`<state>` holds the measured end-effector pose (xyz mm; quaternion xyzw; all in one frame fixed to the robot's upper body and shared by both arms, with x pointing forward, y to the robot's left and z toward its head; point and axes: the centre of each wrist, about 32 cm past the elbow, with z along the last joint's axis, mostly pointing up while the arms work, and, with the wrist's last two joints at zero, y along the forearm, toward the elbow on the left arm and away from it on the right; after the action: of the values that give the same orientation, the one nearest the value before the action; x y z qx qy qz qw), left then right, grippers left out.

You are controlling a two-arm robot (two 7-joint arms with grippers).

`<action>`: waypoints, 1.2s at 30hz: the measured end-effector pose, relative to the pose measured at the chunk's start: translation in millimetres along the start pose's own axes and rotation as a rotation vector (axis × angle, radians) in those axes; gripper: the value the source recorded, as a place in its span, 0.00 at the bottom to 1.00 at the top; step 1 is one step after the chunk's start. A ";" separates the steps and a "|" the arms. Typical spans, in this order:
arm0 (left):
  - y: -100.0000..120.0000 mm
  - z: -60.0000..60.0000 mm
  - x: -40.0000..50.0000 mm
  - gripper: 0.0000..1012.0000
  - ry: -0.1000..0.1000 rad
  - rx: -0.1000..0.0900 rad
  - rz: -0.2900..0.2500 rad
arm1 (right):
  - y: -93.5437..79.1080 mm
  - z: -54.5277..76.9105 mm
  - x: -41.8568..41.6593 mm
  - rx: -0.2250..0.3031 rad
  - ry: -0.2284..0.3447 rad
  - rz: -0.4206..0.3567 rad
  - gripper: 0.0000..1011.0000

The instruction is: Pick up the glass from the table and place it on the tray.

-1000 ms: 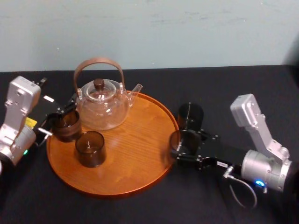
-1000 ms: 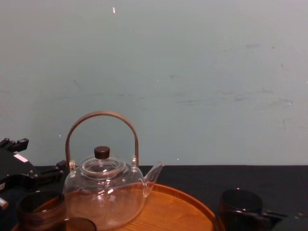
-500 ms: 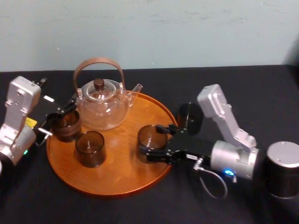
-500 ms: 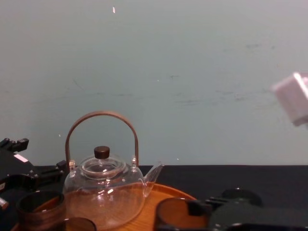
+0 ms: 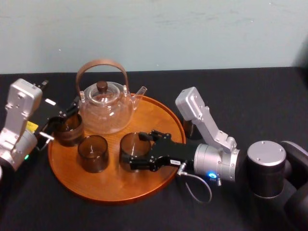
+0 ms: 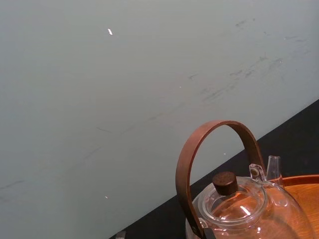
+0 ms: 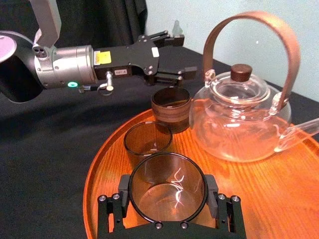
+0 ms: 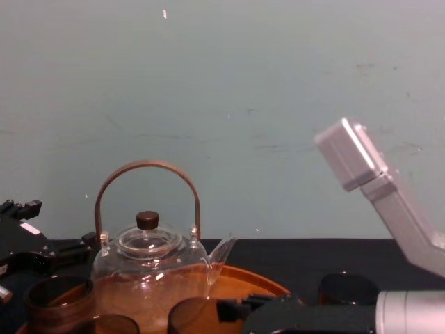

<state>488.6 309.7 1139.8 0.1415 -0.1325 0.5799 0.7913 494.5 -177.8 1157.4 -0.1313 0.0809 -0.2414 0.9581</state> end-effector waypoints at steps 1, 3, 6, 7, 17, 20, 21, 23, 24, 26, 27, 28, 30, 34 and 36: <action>0.0 0.0 0.0 0.99 0.000 0.000 0.000 | 0.7 -0.5 -0.2 -0.002 0.001 0.001 0.90; 0.0 0.0 0.0 0.99 0.000 0.000 0.000 | 1.5 -1.6 -0.6 -0.007 0.003 0.003 0.90; 0.0 0.0 0.0 0.99 0.000 0.000 0.000 | 1.8 -4.0 -1.1 -0.014 0.008 0.005 0.90; 0.0 0.0 0.0 0.99 0.000 0.000 0.000 | 1.6 -4.9 -1.2 -0.016 0.010 0.005 0.90; 0.0 0.0 0.0 0.99 0.000 0.000 0.000 | -2.0 -15.3 0.0 -0.037 0.036 0.005 0.90; 0.0 0.0 0.0 0.99 0.000 0.000 0.000 | -1.4 -17.7 0.3 -0.042 0.043 0.007 0.90; 0.0 0.0 0.0 0.99 0.000 0.000 0.000 | -1.2 -18.0 0.5 -0.043 0.044 0.008 0.90; 0.0 0.0 0.0 0.99 0.000 0.000 0.000 | -0.6 -18.6 0.5 -0.044 0.045 0.010 0.90; 0.0 0.0 0.0 0.99 0.000 0.000 0.000 | 0.3 -19.0 0.4 -0.045 0.047 0.011 0.90; 0.0 0.0 0.0 0.99 0.000 0.000 0.000 | 1.7 -19.7 0.2 -0.047 0.050 0.013 0.90; 0.0 0.0 0.0 0.99 0.000 0.000 0.000 | 2.2 -19.8 0.2 -0.047 0.051 0.013 0.90; 0.0 0.0 0.0 0.99 0.000 0.000 0.000 | 3.3 -19.8 0.1 -0.048 0.052 0.014 0.90; 0.0 0.0 0.0 0.99 0.000 0.000 0.000 | 4.1 -20.0 0.3 -0.049 0.053 0.014 0.90; 0.0 0.0 0.0 0.99 0.000 0.000 0.000 | 5.6 -20.2 -0.4 -0.052 0.056 0.012 0.90; 0.0 0.0 0.0 0.99 0.000 0.000 0.000 | 5.6 -20.2 -0.4 -0.052 0.056 0.012 0.90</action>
<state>488.6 309.7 1139.8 0.1415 -0.1325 0.5799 0.7913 492.3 -177.1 1136.6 -0.1488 0.1146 -0.2371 0.9532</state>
